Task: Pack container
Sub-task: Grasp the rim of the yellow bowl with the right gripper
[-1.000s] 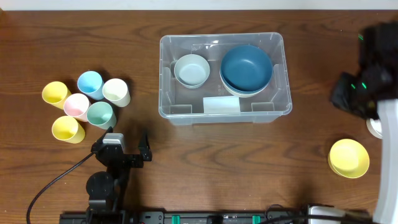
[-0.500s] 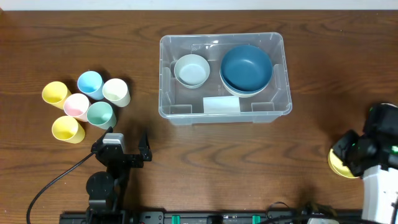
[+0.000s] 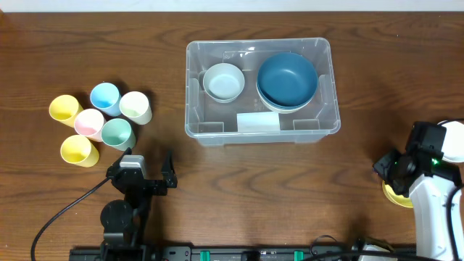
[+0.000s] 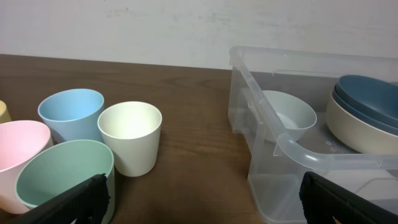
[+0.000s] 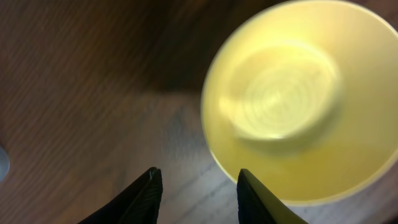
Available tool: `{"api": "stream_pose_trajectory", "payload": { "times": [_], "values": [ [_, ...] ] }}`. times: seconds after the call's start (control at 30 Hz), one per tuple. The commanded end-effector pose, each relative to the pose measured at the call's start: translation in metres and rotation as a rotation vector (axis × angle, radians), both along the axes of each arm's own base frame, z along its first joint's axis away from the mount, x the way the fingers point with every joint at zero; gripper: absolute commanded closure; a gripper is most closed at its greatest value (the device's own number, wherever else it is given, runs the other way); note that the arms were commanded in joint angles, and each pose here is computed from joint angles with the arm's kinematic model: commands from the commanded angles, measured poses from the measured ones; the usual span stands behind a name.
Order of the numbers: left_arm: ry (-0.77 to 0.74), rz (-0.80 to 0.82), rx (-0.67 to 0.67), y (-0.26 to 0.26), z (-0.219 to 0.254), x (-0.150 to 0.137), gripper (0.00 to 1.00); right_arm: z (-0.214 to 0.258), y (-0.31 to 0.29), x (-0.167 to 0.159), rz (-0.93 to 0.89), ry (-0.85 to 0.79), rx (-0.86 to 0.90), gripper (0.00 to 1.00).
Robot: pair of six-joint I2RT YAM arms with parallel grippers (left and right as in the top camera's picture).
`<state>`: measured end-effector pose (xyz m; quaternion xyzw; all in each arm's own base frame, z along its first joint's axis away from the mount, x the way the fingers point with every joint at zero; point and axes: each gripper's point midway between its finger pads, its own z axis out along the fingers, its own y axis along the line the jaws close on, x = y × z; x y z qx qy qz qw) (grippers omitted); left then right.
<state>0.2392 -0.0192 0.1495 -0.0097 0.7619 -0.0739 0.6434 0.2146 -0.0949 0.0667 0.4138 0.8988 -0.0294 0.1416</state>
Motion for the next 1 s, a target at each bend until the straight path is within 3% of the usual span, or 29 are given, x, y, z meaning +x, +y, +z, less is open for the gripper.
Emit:
{"api": "stream_pose_trajectory", "payload": {
  "times": [0.0, 0.63, 0.97],
  "values": [
    [0.038, -0.008, 0.008, -0.001, -0.013, -0.001, 0.02, -0.01, -0.005, 0.001, 0.0, 0.026, 0.001, 0.59],
    [0.038, -0.008, 0.008, -0.001, -0.013, -0.001, 0.02, -0.034, -0.024, 0.0, -0.018, 0.094, -0.008, 0.67],
    [0.038, -0.008, 0.008, -0.001, -0.013, -0.001, 0.02, -0.035, -0.028, -0.001, -0.028, 0.089, -0.011, 0.83]
  ]
}}
